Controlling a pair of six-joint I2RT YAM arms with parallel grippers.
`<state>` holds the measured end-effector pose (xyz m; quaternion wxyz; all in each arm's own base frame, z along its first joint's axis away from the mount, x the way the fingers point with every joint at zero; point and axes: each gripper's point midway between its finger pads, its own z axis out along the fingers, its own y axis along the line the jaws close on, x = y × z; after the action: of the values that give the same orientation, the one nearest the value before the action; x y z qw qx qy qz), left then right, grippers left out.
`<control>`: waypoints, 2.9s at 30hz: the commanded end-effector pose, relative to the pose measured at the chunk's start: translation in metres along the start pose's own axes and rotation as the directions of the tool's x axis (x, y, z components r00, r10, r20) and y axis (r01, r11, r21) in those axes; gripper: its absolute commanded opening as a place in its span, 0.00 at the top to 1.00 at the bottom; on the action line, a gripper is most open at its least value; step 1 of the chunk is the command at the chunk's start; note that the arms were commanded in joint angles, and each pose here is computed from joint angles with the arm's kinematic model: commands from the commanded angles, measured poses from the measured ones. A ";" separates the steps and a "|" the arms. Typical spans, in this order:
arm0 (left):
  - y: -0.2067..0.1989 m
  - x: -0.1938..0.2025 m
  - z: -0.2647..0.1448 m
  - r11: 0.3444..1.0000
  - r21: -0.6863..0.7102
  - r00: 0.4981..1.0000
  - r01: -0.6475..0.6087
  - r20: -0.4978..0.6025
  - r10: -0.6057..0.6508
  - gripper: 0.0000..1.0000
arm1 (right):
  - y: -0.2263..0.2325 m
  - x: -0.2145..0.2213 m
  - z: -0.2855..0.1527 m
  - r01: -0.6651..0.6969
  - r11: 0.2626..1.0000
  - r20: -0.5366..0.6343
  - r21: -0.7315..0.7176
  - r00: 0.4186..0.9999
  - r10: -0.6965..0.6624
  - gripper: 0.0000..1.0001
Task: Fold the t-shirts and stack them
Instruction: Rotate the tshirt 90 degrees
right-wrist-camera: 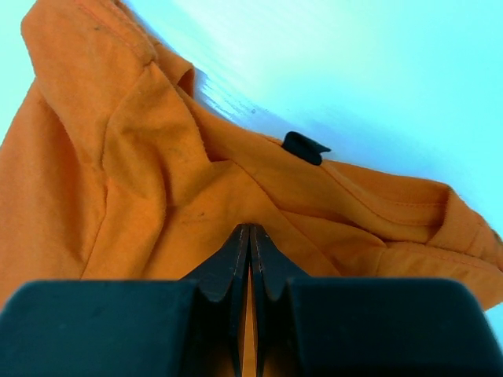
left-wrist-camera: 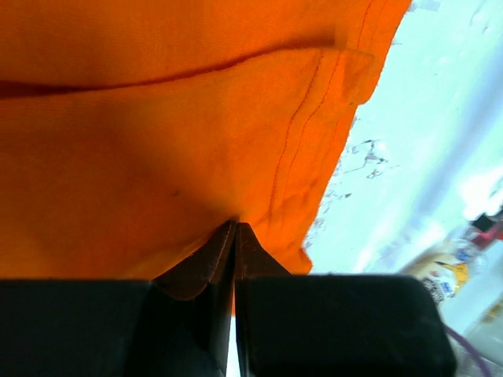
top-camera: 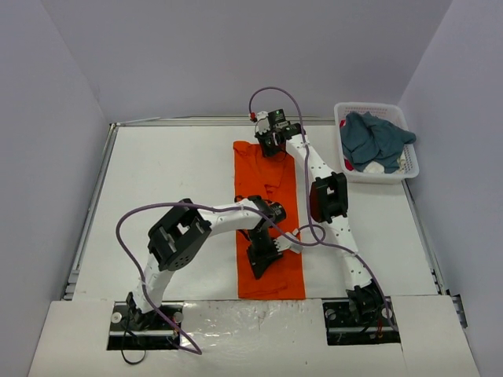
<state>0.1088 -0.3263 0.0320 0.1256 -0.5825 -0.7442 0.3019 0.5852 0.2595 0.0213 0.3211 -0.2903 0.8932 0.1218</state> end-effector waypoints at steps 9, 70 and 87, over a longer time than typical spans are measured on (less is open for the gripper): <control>-0.039 -0.046 -0.151 0.930 -0.283 0.908 -0.235 0.278 0.314 0.98 | -0.002 -0.083 -0.081 0.087 0.991 0.189 0.104 0.976 -0.106 1.00; 0.041 0.117 -0.324 0.623 -0.557 0.673 0.549 0.737 0.067 0.98 | 0.123 0.184 -0.113 0.194 0.935 -0.510 -0.296 0.796 -0.326 1.00; 0.066 0.125 -0.325 0.574 -0.563 0.683 0.595 0.730 0.009 0.98 | 0.061 0.125 -0.068 0.206 0.948 -0.402 -0.244 0.868 -0.292 1.00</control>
<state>0.2898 -0.1059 0.2210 -0.3431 -0.2984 -0.8815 0.1273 0.4221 0.2356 0.0114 0.1006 -0.4413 0.8851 0.1084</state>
